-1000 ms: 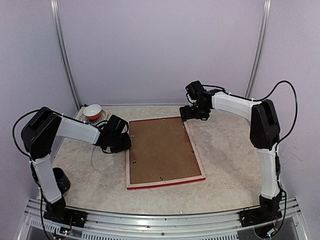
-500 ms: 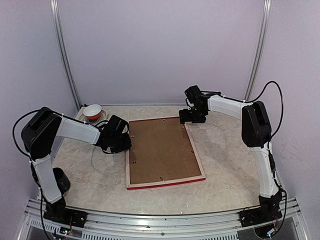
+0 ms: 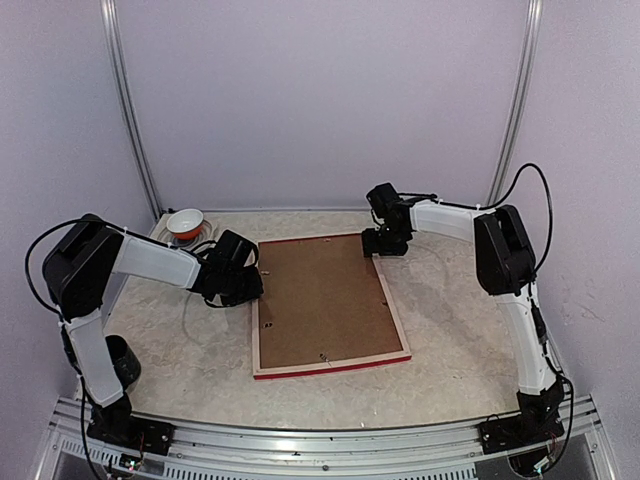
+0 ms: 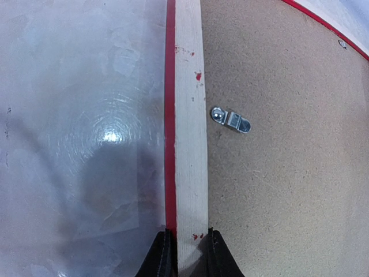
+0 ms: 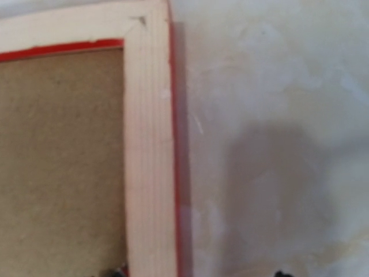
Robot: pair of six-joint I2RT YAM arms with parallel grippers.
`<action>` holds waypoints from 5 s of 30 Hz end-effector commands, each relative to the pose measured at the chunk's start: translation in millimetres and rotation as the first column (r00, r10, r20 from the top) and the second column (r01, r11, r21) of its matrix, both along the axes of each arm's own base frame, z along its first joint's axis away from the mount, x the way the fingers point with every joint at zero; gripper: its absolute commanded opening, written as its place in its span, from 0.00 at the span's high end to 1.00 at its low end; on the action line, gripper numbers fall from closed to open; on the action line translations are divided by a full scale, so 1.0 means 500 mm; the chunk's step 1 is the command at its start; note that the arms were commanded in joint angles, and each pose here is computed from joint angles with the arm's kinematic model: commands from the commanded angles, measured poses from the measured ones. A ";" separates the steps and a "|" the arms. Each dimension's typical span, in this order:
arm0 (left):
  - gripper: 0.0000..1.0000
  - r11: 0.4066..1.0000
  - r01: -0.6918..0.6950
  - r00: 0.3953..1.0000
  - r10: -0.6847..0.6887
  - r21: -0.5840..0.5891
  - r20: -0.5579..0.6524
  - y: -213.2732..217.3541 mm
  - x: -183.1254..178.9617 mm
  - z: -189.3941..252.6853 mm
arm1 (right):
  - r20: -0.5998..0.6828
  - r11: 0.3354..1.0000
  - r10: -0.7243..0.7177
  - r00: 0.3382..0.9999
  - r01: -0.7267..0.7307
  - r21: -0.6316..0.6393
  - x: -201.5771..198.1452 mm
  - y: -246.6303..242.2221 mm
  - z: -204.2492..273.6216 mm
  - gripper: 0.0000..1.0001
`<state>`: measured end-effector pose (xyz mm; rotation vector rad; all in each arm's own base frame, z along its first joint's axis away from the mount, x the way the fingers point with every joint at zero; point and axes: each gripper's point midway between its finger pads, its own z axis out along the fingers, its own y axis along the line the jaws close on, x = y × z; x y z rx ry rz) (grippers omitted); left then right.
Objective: Put the photo into the frame
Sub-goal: Place the photo frame at the center of the board, then press the fastener at the center of the board.
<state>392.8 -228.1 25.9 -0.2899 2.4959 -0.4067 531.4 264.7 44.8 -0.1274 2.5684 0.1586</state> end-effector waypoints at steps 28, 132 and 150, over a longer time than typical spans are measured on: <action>0.85 1.000 0.020 0.996 -0.020 0.008 -0.086 -0.004 -0.032 -0.030 | 0.030 0.999 -0.035 0.999 0.035 -0.019 0.009 -0.008 -0.029 0.52; 0.29 0.931 0.044 0.998 -0.059 0.361 0.028 -0.027 0.118 0.038 | 0.138 0.994 0.002 0.990 -0.018 0.111 -0.130 -0.047 0.138 0.28; 0.29 0.926 0.018 1.000 -0.020 0.378 0.001 0.002 0.107 0.016 | 0.135 0.995 0.012 0.991 -0.025 0.095 -0.128 -0.048 0.131 0.28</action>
